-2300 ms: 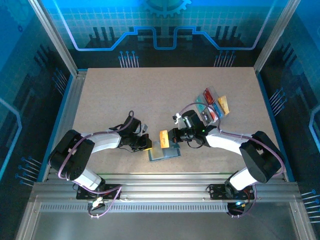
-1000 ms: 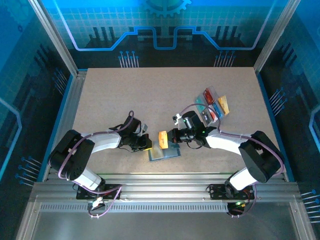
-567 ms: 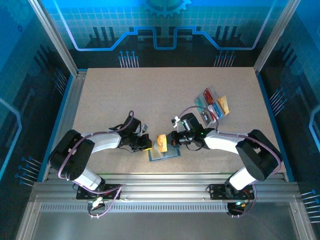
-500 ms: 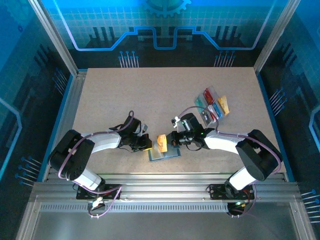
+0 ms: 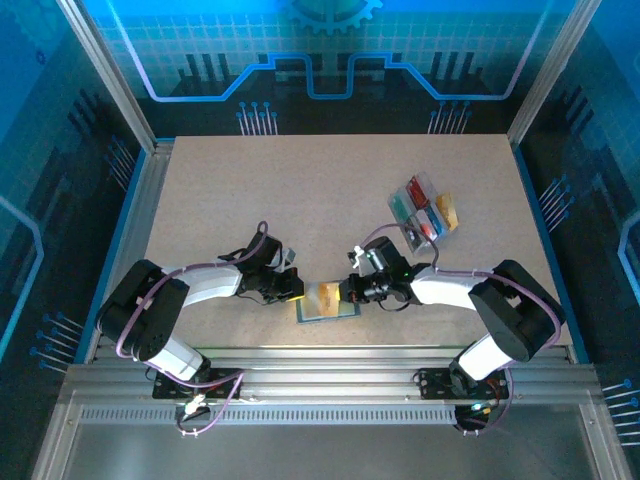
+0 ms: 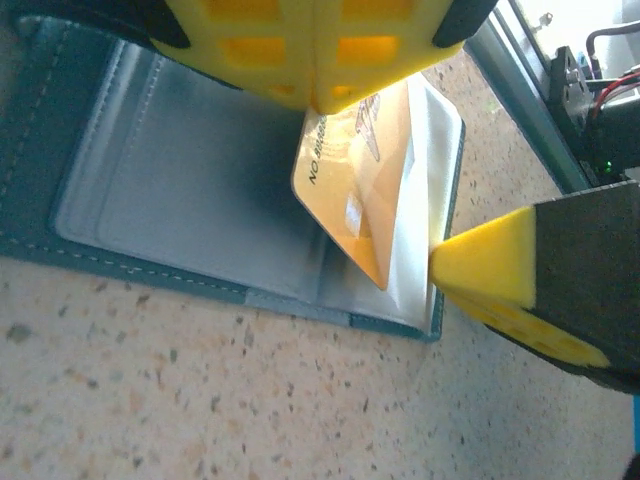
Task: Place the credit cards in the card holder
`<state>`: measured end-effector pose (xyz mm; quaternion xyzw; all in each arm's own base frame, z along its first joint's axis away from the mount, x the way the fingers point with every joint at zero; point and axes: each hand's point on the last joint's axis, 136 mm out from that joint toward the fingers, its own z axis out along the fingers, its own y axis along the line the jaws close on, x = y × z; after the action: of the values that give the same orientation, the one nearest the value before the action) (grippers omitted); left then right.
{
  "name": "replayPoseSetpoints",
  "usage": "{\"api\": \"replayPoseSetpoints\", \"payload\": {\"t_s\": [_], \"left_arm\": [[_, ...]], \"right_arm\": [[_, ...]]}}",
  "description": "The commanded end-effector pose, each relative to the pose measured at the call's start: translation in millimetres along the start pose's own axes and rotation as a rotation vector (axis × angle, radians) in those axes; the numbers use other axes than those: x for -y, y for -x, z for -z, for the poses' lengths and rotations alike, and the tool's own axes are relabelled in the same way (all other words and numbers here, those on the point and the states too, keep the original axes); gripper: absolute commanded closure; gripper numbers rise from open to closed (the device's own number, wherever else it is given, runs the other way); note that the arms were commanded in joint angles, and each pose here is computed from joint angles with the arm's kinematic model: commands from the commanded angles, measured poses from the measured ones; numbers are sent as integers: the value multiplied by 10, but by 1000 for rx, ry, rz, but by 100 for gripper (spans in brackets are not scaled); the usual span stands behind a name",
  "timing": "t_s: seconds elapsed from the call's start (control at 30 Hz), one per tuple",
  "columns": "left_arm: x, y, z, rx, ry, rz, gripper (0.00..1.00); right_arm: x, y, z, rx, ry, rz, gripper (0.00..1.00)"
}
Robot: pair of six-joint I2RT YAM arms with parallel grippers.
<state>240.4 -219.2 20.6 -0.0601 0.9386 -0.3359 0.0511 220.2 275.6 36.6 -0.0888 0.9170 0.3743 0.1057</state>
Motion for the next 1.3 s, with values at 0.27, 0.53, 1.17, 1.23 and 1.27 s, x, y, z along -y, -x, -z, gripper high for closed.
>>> {"api": "replayPoseSetpoints", "payload": {"t_s": [0.27,0.53,1.17,1.23,1.27], "left_arm": [[-339,-203,-26,-50,112,46,100],[-327,-215,19,-42,111,42,100],[-216,-204,159,8,68,28,100],[-144,-172,234,34,50,14,100],[-106,-149,278,51,41,8,100]], "right_arm": [[-28,-226,-54,-87,-6,-2,100],[-80,-39,-127,-61,-15,-8,100],[124,101,-279,-66,-91,-135,100],[140,99,-272,-64,-95,-139,100],[151,95,-265,-63,-99,-142,100]]}}
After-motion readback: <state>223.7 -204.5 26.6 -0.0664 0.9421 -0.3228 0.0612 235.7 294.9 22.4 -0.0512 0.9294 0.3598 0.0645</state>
